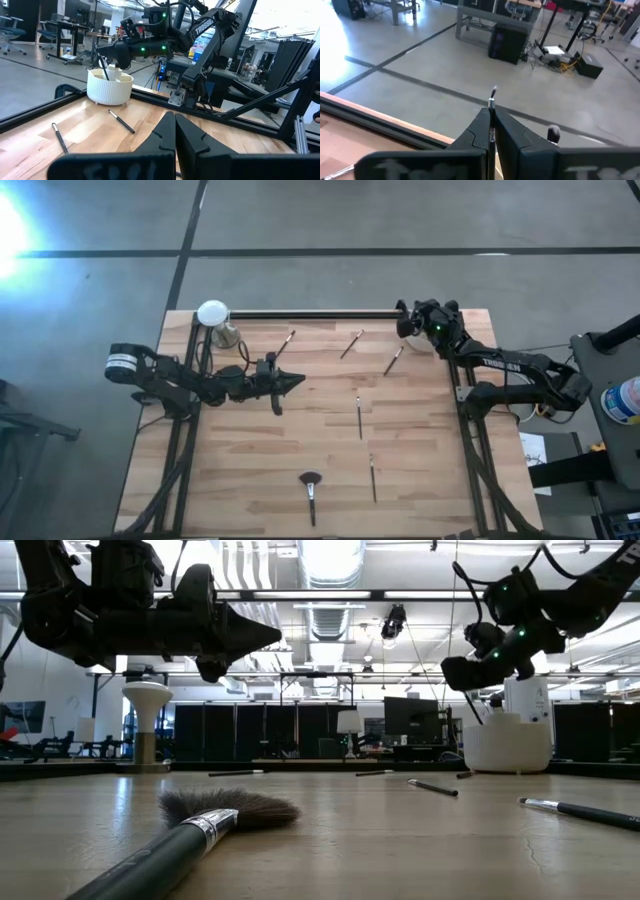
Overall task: Pick & Place Makeup Brushes
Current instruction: Put the black liner brush into the white makeup holder, then put the black lash brow brush into the white makeup holder
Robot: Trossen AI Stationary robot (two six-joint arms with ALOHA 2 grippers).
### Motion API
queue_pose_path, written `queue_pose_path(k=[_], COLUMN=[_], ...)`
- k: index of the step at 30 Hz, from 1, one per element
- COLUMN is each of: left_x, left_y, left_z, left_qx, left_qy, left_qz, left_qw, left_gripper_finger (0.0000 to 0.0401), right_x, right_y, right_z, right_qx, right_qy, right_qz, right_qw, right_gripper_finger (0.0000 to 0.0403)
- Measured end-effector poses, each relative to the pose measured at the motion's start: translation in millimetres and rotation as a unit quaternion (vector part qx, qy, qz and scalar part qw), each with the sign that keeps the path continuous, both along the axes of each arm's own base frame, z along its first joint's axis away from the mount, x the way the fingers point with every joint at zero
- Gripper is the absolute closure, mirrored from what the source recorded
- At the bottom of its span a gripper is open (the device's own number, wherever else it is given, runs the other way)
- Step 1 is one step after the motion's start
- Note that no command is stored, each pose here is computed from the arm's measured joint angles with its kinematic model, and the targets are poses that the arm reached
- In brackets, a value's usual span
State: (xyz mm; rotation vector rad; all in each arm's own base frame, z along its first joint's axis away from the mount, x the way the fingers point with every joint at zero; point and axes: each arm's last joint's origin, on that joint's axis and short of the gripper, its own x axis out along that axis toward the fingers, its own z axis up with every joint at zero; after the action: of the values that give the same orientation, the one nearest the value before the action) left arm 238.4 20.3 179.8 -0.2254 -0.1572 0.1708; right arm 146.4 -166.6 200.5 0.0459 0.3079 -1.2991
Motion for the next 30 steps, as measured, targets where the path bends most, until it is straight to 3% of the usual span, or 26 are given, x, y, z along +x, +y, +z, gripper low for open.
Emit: queue_pose_path(k=[13, 24, 30], left_x=[0.0, 0.0, 0.0], left_y=[0.0, 0.0, 0.4], left_z=[0.0, 0.0, 0.0], left_qx=[-0.005, -0.006, -0.006], left_qy=[-0.001, -0.001, -0.001], left_qz=[-0.001, -0.001, 0.000], left_qw=[1.000, 1.000, 1.000], left_gripper_finger=[0.0401, 0.0401, 0.0401], right_x=[-4.5, -4.1, 1.1], right_y=[-0.9, -1.1, -5.1], right_z=[-6.5, -6.2, 8.1], right_qx=[0.030, 0.039, 0.069], right_qy=[-0.006, -0.015, 0.002], right_qz=[-0.017, -0.022, -0.025], right_qw=[0.999, 0.999, 0.997], right_gripper_finger=[0.0389, 0.0329, 0.0319])
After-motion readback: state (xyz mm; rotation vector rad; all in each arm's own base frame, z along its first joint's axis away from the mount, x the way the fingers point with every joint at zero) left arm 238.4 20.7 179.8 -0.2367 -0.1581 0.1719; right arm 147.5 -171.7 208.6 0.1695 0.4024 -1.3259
